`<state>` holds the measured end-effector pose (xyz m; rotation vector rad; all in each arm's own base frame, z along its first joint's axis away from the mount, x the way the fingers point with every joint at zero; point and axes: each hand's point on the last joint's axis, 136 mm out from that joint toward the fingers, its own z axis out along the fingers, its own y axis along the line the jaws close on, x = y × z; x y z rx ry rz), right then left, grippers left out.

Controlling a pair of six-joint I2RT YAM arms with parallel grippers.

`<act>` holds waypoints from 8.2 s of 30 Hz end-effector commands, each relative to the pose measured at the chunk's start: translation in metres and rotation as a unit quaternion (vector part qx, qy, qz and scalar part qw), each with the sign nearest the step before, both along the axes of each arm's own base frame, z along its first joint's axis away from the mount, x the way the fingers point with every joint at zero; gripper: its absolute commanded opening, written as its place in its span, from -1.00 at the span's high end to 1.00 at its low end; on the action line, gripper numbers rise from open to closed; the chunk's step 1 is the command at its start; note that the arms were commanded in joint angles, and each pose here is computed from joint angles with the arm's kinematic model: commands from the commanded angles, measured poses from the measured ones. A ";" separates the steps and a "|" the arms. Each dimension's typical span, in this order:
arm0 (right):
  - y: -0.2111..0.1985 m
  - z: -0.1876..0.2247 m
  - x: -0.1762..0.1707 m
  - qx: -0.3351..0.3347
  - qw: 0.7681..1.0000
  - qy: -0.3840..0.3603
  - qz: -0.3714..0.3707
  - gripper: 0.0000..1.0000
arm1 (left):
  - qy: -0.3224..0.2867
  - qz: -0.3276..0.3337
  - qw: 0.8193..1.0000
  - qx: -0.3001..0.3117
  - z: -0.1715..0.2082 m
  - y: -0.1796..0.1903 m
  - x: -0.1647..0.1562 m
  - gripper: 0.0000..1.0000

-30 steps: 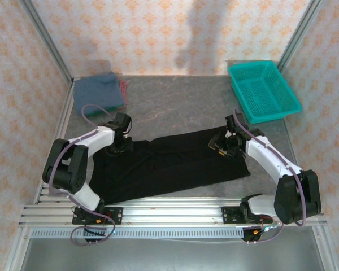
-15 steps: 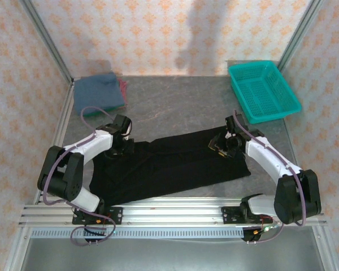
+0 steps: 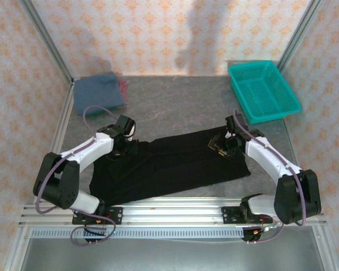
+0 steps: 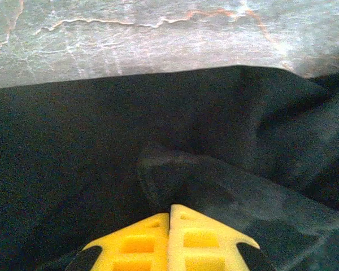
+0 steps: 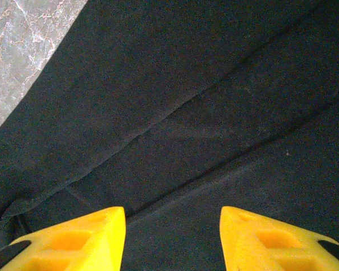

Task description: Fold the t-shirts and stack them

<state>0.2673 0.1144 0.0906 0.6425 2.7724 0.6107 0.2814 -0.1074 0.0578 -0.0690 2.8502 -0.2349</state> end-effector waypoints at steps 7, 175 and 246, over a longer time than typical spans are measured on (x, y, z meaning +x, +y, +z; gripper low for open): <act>-0.003 -0.007 0.003 -0.009 1.000 0.000 -0.013 0.04 | 0.005 -0.020 1.000 0.013 0.006 -0.018 -0.062 1.00; 0.281 -0.005 0.045 0.149 0.962 -0.025 0.228 0.13 | -0.019 0.236 0.971 -0.043 0.029 0.046 0.085 -0.02; -0.091 -0.079 0.028 -0.207 0.969 0.135 0.009 1.00 | 0.088 0.250 0.964 0.035 -0.024 0.048 0.049 0.96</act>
